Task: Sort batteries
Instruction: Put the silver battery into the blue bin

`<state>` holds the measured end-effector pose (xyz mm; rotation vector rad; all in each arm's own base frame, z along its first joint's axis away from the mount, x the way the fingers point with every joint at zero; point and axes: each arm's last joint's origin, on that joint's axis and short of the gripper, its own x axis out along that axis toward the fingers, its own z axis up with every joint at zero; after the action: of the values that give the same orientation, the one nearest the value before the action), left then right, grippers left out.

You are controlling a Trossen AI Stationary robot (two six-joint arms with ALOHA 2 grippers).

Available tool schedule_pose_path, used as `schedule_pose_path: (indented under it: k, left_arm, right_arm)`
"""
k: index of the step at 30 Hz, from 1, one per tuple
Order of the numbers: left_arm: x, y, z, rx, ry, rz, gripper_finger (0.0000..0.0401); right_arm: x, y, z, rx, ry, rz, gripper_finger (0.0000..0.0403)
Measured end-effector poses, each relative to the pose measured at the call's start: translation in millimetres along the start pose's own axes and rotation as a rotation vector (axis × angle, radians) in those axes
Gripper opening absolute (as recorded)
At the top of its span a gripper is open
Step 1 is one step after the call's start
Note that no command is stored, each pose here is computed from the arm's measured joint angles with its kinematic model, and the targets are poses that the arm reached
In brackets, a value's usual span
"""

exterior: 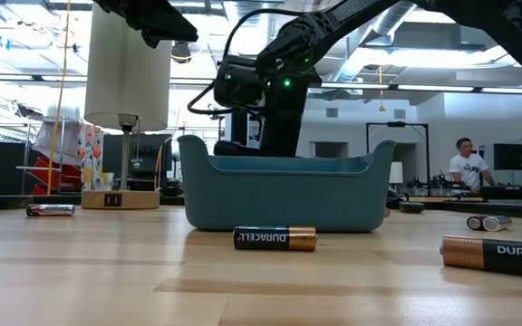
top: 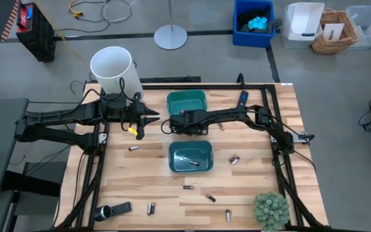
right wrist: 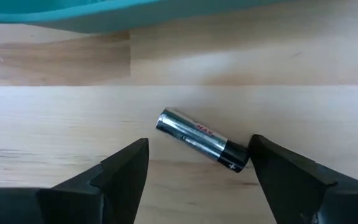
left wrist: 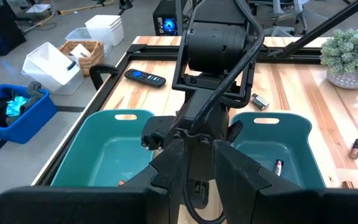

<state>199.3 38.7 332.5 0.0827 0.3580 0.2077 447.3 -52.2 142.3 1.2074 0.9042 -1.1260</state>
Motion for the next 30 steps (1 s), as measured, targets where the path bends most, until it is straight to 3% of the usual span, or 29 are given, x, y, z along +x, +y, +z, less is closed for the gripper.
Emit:
schedule_pose_path:
  k: [19,30]
  left_arm:
    - [0,0,0,0.03,0.001,-0.01,0.0082]
    - [0,0,0,0.031,0.001,-0.013,0.0082]
  right_arm:
    - [0,-2,3,0.058,0.023,-0.018,0.0303]
    - [1,-4,8,0.067,0.024,-0.03,0.0259]
